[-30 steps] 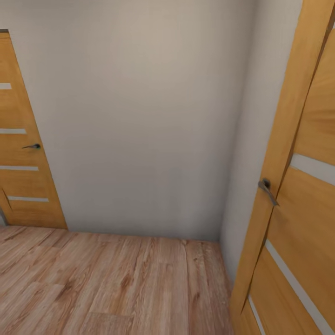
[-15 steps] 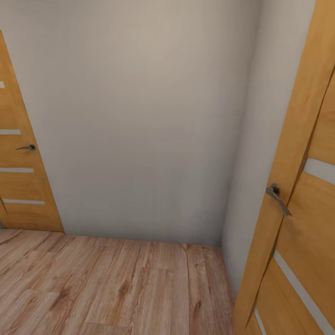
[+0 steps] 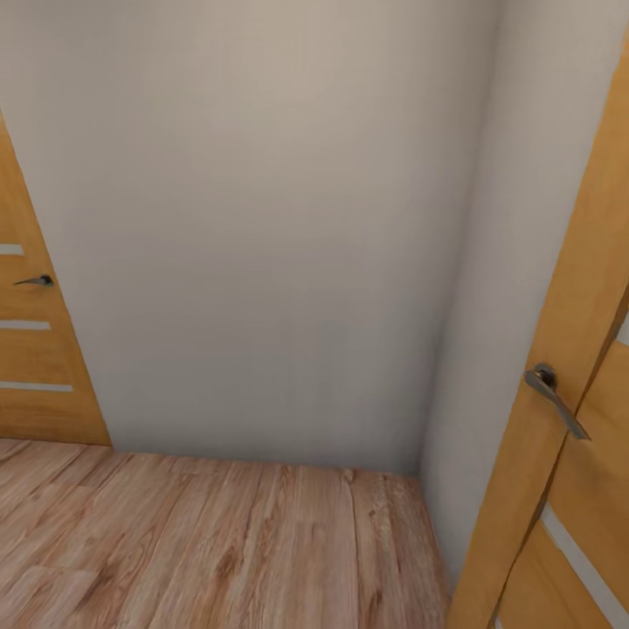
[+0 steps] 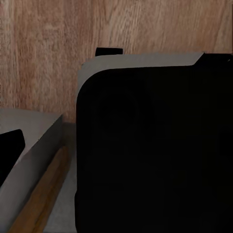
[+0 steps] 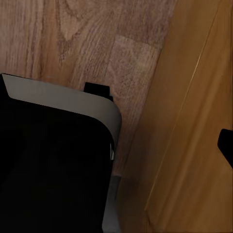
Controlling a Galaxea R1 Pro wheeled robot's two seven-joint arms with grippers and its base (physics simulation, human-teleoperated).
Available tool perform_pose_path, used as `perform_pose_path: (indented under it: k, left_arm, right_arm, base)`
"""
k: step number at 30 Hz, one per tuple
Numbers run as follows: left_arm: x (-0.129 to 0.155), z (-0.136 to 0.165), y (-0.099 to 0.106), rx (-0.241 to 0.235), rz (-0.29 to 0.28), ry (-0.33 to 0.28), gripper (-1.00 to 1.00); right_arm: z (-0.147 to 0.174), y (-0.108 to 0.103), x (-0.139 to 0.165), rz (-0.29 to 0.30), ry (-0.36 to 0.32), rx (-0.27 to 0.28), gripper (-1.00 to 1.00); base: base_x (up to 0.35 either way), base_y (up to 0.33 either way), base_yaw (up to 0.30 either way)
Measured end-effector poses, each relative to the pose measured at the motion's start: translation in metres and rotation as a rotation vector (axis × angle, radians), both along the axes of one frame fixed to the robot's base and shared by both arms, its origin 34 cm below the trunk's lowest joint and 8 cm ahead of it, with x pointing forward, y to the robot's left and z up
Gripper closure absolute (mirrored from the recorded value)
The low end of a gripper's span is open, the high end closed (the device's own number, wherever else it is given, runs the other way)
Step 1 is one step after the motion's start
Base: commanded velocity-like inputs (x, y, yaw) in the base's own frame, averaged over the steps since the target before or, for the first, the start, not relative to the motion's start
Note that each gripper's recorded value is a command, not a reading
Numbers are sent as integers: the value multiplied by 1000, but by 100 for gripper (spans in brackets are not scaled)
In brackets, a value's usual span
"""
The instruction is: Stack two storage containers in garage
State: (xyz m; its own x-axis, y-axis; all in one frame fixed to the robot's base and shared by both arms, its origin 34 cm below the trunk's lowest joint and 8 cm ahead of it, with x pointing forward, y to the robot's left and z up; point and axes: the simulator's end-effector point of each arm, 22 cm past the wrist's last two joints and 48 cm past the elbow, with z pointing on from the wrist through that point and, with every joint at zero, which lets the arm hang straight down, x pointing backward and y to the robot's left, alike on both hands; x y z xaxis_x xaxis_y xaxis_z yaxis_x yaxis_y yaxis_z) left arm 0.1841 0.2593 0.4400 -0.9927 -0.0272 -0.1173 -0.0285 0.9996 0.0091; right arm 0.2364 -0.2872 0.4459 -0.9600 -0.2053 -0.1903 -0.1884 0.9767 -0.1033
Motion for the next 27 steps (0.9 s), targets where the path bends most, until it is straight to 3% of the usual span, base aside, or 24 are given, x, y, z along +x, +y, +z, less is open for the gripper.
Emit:
perform_pose_path:
  k: [27]
  left_arm:
    - [0, 0, 0, 0, 0, 0, -100]
  right_arm:
    - [0, 0, 0, 0, 0, 0, -100]
  base:
    - [321, 0, 0]
